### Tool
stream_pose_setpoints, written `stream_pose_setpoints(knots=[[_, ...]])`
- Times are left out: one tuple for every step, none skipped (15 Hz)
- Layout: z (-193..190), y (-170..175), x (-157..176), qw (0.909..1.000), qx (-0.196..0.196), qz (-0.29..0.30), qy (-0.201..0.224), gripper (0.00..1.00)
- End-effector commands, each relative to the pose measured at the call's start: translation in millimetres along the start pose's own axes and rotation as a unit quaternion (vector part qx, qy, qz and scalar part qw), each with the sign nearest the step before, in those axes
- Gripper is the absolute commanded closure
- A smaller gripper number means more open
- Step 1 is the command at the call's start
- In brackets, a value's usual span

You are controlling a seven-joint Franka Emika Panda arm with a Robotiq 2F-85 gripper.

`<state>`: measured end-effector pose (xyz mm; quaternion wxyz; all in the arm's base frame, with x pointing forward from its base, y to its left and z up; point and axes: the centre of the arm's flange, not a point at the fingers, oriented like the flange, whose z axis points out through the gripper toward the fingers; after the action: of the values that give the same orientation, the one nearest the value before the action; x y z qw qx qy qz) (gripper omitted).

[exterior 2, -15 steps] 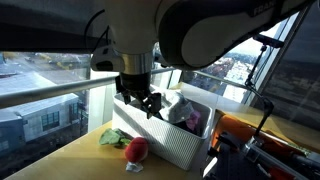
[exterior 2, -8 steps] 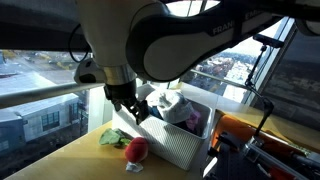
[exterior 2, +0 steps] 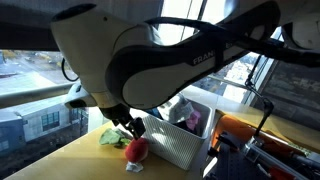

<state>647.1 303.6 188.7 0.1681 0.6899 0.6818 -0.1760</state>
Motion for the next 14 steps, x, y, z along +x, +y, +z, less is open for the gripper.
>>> stream_pose_setpoints(knots=[[24.4, 8.6, -7.7, 0.9996, 0.02, 0.014, -0.016, 0.0], [31.2, 10.6, -11.6, 0.9994, 0.023, 0.018, -0.02, 0.0], [38.7, 13.3, -16.0, 0.9991, 0.028, 0.022, -0.024, 0.0], [45.1, 16.2, -18.7, 0.9988, 0.031, 0.026, -0.028, 0.0], [51.3, 19.7, -20.1, 0.9984, 0.036, 0.031, -0.031, 0.0], [56.3, 22.2, -20.0, 0.998, 0.04, 0.036, -0.032, 0.0], [58.5, 23.1, -18.9, 0.9977, 0.045, 0.04, -0.031, 0.0], [59.4, 22.7, -16.0, 0.9974, 0.049, 0.043, -0.029, 0.0], [59.8, 19.6, -12.5, 0.9972, 0.054, 0.045, -0.026, 0.0], [61.6, 16.5, -9.1, 0.9969, 0.059, 0.046, -0.025, 0.0], [63.1, 12.4, -6.6, 0.9965, 0.065, 0.046, -0.025, 0.0], [63.6, 8.8, -3.4, 0.9961, 0.071, 0.046, -0.024, 0.0], [63.1, 6.1, -0.7, 0.9958, 0.075, 0.047, -0.024, 0.0], [60.5, 3.1, 3.5, 0.9953, 0.081, 0.049, -0.021, 0.0]])
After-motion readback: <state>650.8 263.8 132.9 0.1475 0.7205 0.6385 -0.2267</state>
